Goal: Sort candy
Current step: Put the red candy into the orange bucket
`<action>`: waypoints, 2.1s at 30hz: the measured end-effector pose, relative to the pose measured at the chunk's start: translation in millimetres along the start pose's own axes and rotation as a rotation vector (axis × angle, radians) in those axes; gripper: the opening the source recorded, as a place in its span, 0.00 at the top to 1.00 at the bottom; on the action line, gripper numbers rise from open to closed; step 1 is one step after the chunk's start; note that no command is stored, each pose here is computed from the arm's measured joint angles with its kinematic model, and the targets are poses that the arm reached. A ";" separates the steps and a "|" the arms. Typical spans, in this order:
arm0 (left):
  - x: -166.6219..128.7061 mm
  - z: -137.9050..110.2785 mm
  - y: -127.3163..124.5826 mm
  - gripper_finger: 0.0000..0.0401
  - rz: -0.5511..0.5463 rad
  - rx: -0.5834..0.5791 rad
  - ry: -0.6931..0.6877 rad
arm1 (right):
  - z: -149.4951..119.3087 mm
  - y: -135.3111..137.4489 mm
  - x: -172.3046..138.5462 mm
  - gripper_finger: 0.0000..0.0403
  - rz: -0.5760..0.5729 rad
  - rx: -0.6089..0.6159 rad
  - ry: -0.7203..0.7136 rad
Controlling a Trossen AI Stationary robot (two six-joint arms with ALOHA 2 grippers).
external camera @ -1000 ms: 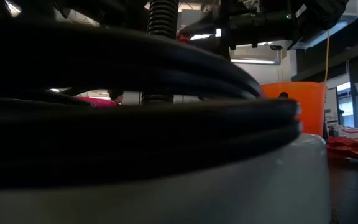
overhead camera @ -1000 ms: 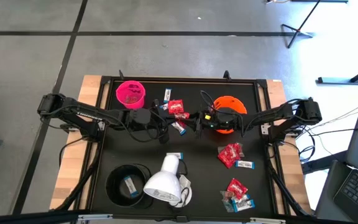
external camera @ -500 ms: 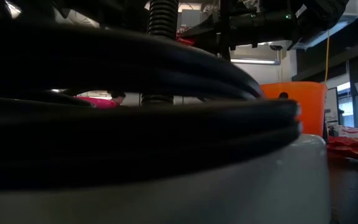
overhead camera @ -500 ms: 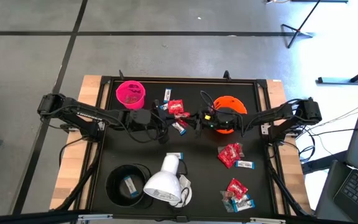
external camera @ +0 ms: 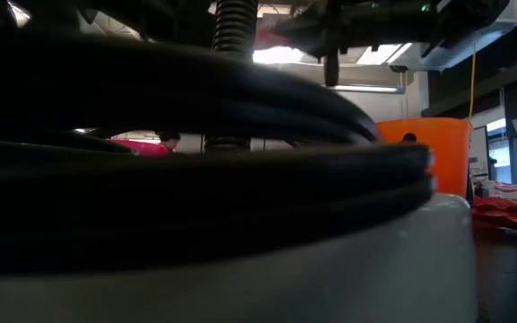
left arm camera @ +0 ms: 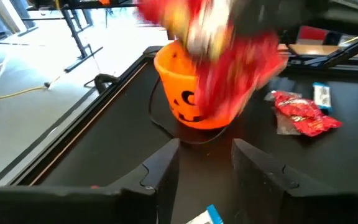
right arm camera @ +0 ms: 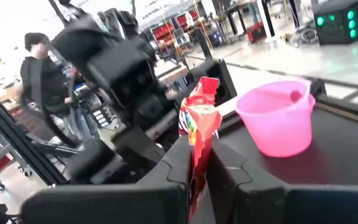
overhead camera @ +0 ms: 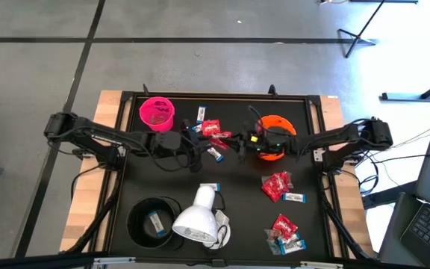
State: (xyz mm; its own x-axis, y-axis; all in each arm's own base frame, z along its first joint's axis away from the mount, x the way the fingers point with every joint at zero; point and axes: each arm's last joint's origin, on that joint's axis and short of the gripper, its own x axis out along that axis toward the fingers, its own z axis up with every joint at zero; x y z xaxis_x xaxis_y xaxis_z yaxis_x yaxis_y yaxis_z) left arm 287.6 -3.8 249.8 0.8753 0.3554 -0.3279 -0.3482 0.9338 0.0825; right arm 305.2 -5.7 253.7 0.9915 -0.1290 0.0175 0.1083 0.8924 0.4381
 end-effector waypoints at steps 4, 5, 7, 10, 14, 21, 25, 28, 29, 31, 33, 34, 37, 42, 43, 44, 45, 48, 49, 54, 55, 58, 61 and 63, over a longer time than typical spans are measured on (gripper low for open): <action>-6.9 2.4 2.6 0.66 0.038 0.004 0.003 | 15.9 5.6 -15.8 0.93 -0.009 -0.040 0.020; -7.9 2.4 2.9 0.66 0.042 0.007 0.007 | 19.2 6.5 -20.8 0.94 -0.017 -0.050 0.037; -8.0 2.3 2.7 0.66 0.042 0.007 0.008 | 26.0 8.1 -32.6 0.96 -0.034 -0.072 0.076; -7.8 1.7 2.7 0.66 0.042 0.006 0.012 | 34.4 8.2 -53.4 0.97 -0.101 -0.090 0.139; -6.8 -0.2 2.4 0.66 0.043 0.006 0.026 | 41.8 4.7 -85.2 0.92 -0.236 -0.095 0.220; -6.8 0.3 2.4 0.66 0.042 -0.005 0.021 | 42.5 -7.7 -137.5 0.90 -0.527 -0.035 0.325; -6.7 0.3 2.5 0.66 0.043 -0.022 0.021 | 36.9 -14.4 -150.6 0.90 -0.661 -0.022 0.372; -6.7 0.3 2.5 0.66 0.042 -0.023 0.021 | 32.2 -17.5 -153.0 0.88 -0.711 -0.035 0.415; -6.7 0.3 2.5 0.66 0.042 -0.023 0.021 | 31.0 -18.0 -151.8 0.86 -0.717 -0.038 0.422; -6.7 0.3 2.5 0.66 0.042 -0.025 0.021 | 29.0 -18.7 -149.9 0.82 -0.724 -0.044 0.438; -6.7 0.3 2.4 0.66 0.040 -0.026 0.021 | 27.8 -19.1 -148.3 0.77 -0.729 -0.048 0.445; -6.7 0.3 2.3 0.66 0.035 -0.026 0.022 | 27.3 -19.2 -147.7 0.74 -0.730 -0.049 0.447; -6.8 0.2 1.8 0.66 0.027 -0.027 0.022 | 27.0 -19.3 -147.4 0.66 -0.731 -0.050 0.451; -7.0 0.2 1.3 0.66 0.024 -0.041 0.022 | 35.5 -12.7 -151.4 0.59 -0.628 -0.039 0.491; -7.0 0.2 1.3 0.66 0.024 -0.041 0.022 | 38.8 -10.0 -151.5 0.58 -0.585 -0.025 0.490; -7.0 0.2 1.3 0.66 0.025 -0.041 0.022 | 40.8 -7.8 -151.9 0.58 -0.545 -0.007 0.500; -7.0 0.2 1.3 0.66 0.025 -0.041 0.022 | 40.5 -6.8 -151.9 0.58 -0.516 0.005 0.520; -7.0 0.2 1.3 0.66 0.024 -0.042 0.022 | 36.7 -0.8 -152.3 0.58 -0.445 0.014 0.570; -7.0 0.1 1.3 0.66 0.025 -0.044 0.023 | 35.1 2.0 -152.9 0.59 -0.428 0.006 0.582; -7.1 -2.1 1.5 0.66 0.027 -0.033 0.045 | 24.4 17.5 -152.7 0.59 -0.385 -0.048 0.612; -7.1 -1.9 1.5 0.66 0.027 -0.034 0.042 | 22.6 20.7 -153.2 0.59 -0.380 -0.059 0.611; -7.1 -1.8 1.5 0.66 0.027 -0.035 0.042 | 15.5 30.5 -154.1 0.59 -0.369 -0.077 0.614; -7.1 -1.9 1.5 0.66 0.027 -0.034 0.042 | 6.9 40.8 -155.0 0.59 -0.358 -0.102 0.621; -7.1 -1.9 1.5 0.66 0.027 -0.033 0.043 | 1.0 47.3 -155.7 0.59 -0.329 -0.122 0.647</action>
State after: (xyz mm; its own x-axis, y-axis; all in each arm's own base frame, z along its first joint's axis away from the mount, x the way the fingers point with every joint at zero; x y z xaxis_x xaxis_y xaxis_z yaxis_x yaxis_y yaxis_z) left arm 280.3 -4.9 250.4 0.8507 0.3774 -0.3659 -0.3828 0.9218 0.0609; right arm 155.9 56.2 272.6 0.7466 -0.1510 -0.6479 0.3773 0.8982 0.2255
